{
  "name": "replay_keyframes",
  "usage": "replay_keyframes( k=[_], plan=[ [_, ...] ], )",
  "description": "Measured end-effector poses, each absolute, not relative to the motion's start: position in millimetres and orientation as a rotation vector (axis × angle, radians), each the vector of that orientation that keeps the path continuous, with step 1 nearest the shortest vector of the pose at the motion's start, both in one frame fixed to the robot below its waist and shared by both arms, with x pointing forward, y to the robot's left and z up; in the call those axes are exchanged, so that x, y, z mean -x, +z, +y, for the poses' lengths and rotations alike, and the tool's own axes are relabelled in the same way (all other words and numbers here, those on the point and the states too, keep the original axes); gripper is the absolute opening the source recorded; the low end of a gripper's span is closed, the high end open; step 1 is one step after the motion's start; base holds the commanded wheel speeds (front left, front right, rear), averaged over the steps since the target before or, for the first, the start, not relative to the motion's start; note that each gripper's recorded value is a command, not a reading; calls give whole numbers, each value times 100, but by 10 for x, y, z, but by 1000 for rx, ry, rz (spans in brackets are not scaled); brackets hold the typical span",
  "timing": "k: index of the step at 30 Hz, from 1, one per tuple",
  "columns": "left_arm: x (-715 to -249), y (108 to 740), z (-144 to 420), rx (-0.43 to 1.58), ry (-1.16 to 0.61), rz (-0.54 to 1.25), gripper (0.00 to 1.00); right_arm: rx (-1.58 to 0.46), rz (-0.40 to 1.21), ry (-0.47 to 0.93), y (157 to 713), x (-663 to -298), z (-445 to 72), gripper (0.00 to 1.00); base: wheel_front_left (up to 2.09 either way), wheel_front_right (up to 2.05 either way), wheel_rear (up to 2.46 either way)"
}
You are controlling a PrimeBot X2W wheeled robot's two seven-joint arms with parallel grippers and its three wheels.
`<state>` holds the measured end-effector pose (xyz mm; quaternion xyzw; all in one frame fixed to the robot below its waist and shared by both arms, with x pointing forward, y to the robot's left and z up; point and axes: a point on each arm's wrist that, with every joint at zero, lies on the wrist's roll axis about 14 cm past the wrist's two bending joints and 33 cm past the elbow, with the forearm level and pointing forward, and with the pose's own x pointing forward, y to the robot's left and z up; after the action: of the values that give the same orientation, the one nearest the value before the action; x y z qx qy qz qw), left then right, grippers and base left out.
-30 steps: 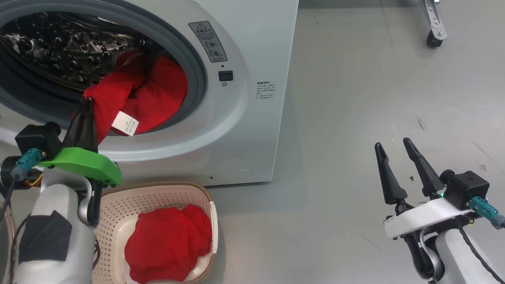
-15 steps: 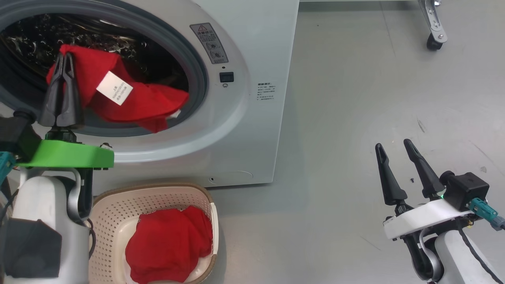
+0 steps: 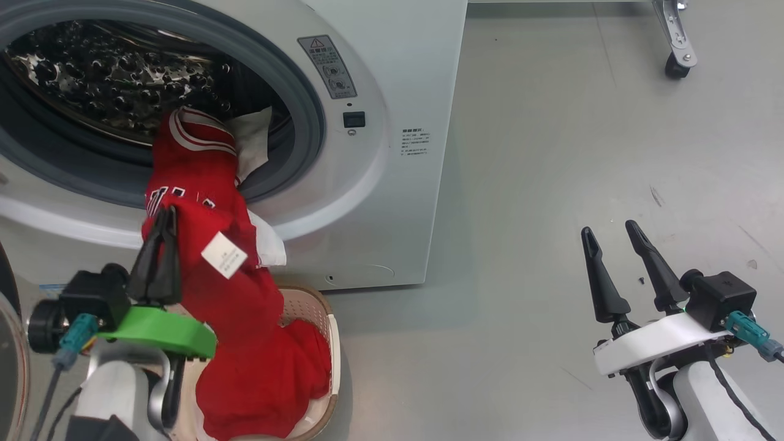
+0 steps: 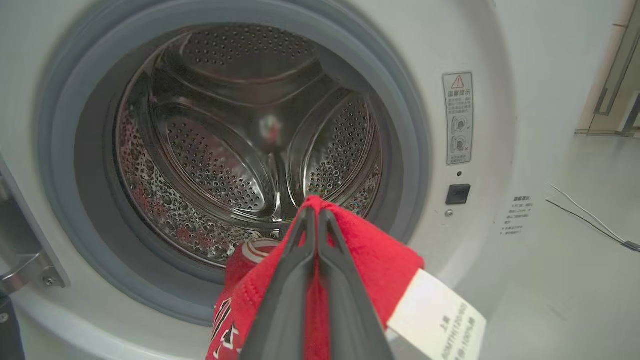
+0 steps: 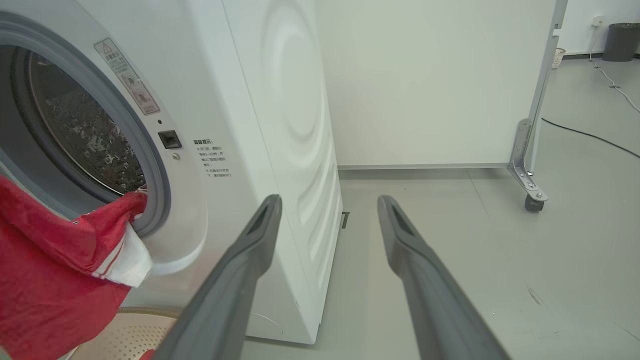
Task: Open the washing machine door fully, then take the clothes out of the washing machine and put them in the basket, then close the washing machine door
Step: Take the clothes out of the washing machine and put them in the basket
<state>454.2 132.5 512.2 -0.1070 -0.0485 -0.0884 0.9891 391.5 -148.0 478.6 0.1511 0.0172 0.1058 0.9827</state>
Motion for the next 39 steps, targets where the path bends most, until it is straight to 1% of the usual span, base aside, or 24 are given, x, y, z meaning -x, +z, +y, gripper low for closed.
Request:
replay_keyframes(
  k=[4, 10, 17, 26, 34, 39],
  plan=[
    [-4404, 4705, 1257, 201, -191, 51, 0, -305, 40, 214, 4770, -3909, -1473, 100, 0, 0, 0],
    [-4101, 4002, 1221, 168, -194, 339, 0, -304, 48, 212, 4743, -3896, -1476, 100, 0, 0, 0],
    [-3755, 3387, 1204, 124, -203, 614, 0, -305, 72, 222, 4672, -3867, -1436, 100, 0, 0, 0],
    [-3556, 2946, 1137, 105, -216, 807, 0, -284, 104, 207, 4559, -3900, -1529, 100, 0, 0, 0],
    [-3463, 2614, 1059, 94, -214, 936, 0, -271, 126, 188, 4470, -3967, -1621, 100, 0, 0, 0],
    [-3560, 2482, 994, 102, -202, 968, 0, -272, 141, 160, 4396, -4021, -1710, 100, 0, 0, 0]
  ],
)
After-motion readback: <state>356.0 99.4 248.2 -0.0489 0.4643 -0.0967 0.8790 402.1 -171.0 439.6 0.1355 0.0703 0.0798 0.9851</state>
